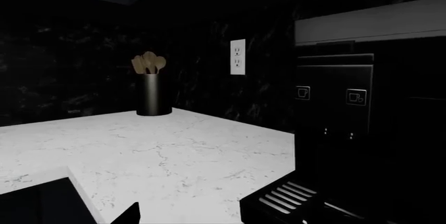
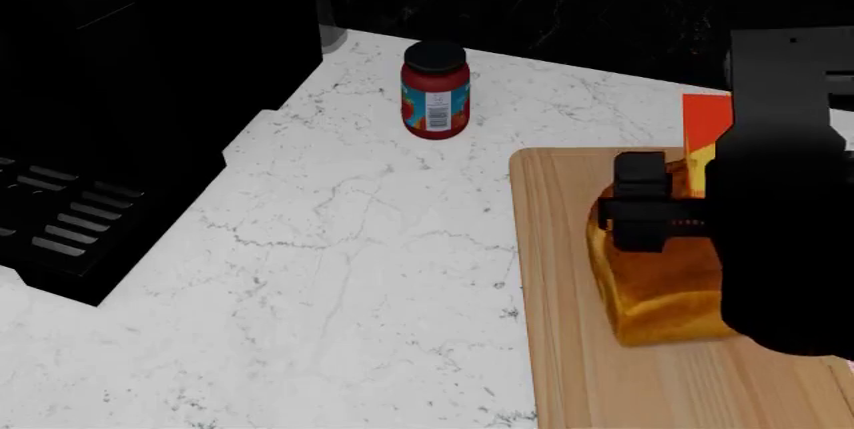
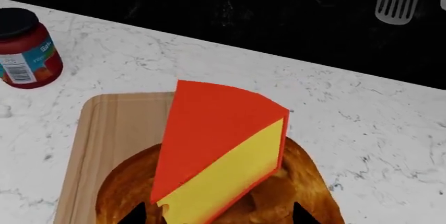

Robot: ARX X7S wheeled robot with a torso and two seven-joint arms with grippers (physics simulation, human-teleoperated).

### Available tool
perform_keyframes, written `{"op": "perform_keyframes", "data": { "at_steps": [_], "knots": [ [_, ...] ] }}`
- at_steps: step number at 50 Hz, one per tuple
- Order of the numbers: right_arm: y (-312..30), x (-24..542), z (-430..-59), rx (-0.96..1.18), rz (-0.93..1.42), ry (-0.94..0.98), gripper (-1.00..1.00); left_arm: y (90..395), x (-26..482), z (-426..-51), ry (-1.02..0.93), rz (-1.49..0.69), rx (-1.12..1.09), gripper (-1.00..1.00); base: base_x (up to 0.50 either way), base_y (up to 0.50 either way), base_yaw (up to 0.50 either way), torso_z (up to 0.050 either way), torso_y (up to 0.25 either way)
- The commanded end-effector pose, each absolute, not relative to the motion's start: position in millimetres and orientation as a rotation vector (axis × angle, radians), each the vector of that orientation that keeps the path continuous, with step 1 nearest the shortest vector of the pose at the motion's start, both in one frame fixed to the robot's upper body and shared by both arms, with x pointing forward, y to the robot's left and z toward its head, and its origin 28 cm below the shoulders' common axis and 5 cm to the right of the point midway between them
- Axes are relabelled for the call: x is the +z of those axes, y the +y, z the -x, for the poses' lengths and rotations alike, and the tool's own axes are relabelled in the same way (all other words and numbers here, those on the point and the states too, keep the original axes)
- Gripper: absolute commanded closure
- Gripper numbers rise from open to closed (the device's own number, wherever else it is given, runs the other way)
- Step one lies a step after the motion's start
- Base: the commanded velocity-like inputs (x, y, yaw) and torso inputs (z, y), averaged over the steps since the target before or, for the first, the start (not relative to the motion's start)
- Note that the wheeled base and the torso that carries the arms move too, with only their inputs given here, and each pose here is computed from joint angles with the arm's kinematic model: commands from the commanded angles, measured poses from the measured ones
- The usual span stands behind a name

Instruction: Pick up the wedge of cheese and place it on the slice of bread to prepare a simple cheese on bread dish.

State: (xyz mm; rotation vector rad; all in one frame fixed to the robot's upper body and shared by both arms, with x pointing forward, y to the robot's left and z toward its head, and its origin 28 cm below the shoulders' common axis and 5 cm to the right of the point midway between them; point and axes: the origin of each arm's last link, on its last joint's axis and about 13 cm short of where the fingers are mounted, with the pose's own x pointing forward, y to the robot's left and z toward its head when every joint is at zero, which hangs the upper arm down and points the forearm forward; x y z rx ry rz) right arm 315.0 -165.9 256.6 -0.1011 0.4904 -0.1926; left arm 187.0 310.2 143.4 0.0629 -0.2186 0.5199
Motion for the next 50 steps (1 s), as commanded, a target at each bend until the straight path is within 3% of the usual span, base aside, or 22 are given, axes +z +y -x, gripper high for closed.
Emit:
{"op": "perform_keyframes", "data": {
  "at_steps": [1,10,20,31,50],
  "knots": [
    [-162,306,-279,-0.238,0.158,0.334,-1.00,310,145,-186,-0.216,-0.061,0.516,-1.00,0.00,0.00,0.00,0.000,0.000],
    [-161,326,-246,-0.238,0.161,0.255,-1.00,309,145,-185,-0.217,-0.060,0.516,-1.00,0.00,0.00,0.00,0.000,0.000],
    [-151,350,-203,-0.219,0.147,0.037,-1.00,309,146,-185,-0.218,-0.060,0.514,-1.00,0.00,0.00,0.00,0.000,0.000],
    [-127,303,-148,-0.151,0.184,-0.213,-1.00,309,145,-186,-0.211,-0.061,0.511,-1.00,0.00,0.00,0.00,0.000,0.000],
    [-94,242,-140,-0.053,0.186,-0.306,-1.00,308,145,-187,-0.205,-0.062,0.504,-1.00,0.00,0.00,0.00,0.000,0.000]
  ]
}}
